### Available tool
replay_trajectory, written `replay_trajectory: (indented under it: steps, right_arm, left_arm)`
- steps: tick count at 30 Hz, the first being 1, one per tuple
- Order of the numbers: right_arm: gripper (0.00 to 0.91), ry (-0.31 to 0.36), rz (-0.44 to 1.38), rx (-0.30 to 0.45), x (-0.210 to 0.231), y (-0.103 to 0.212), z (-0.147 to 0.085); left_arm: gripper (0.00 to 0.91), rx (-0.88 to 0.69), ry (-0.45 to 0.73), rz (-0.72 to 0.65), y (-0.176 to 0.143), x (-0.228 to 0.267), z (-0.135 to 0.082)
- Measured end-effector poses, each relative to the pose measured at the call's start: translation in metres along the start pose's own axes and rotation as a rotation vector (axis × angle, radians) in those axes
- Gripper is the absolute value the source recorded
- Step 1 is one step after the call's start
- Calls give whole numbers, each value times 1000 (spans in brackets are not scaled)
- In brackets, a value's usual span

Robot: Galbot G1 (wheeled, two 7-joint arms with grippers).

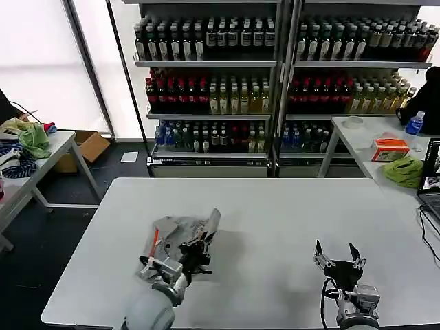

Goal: Fold and organize the clothes.

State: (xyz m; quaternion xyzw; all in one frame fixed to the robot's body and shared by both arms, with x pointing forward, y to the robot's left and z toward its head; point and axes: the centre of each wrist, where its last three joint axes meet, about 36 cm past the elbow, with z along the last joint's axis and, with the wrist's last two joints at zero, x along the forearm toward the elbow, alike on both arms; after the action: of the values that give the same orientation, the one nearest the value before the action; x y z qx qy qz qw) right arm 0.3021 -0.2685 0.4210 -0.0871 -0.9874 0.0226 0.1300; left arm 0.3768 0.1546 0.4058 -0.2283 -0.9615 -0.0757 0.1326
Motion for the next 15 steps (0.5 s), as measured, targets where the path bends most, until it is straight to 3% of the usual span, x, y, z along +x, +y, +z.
replay_trajectory:
  steps: [1,2,3,15]
  right_arm:
    - [907,0,-1,1,-1,0,0]
    - [907,1,-2,1,-1,1,1]
    - [907,4,-2,1,-1,2,1]
    - [907,34,-34,1,-15,16,2]
  left_arm:
    - [10,3,1,11,-4,-5,-1]
    - [252,5,0,18,-7,-9,-2]
    - [907,7,-4,24,-9,-13,-4]
    - [907,169,-109,114,-35,-38,-25]
